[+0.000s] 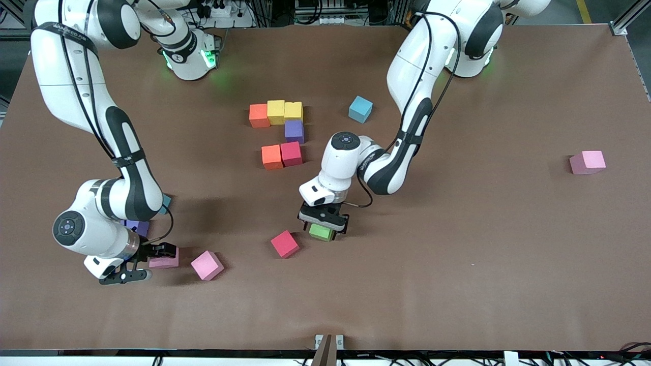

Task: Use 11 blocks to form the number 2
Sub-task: 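Close the left gripper on the green cube while the right gripper grasps pink, then carry the green cube to the cluster while the right gripper holds pink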

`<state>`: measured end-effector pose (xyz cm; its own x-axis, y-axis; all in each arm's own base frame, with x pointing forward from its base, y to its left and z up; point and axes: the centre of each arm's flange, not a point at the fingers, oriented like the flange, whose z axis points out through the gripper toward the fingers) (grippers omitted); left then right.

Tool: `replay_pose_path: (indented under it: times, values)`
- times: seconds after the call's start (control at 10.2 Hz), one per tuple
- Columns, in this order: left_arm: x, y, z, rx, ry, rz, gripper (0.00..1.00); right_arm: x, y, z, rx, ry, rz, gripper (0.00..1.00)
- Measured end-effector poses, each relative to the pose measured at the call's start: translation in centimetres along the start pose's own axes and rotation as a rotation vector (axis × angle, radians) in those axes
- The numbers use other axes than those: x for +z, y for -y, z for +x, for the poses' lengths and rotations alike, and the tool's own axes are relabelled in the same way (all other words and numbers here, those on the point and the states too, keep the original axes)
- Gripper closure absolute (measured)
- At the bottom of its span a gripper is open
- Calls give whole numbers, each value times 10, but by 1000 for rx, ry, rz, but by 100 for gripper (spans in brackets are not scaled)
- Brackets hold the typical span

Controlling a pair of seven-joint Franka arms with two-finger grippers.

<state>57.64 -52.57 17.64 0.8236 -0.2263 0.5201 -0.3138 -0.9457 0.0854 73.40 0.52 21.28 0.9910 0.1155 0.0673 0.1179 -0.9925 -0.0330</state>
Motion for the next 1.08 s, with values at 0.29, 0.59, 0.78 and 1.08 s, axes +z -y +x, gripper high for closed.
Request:
replay_pose_path:
  times: [0.29, 0.59, 0.78, 1.08]
  values:
    - [2, 1, -2, 0, 5, 3, 6, -1, 0, 2, 79, -10, 26, 40]
    - [1, 2, -2, -1, 12, 11, 35, -9, 25, 6, 156, -2, 44, 40]
    - [0, 2, -1, 1, 26, 24, 39, -19, 50, -1, 178, 61, 49, 40]
    - [-20, -25, 6, -1, 24, -22, 39, -43, 69, -37, 256, 117, 46, 45]
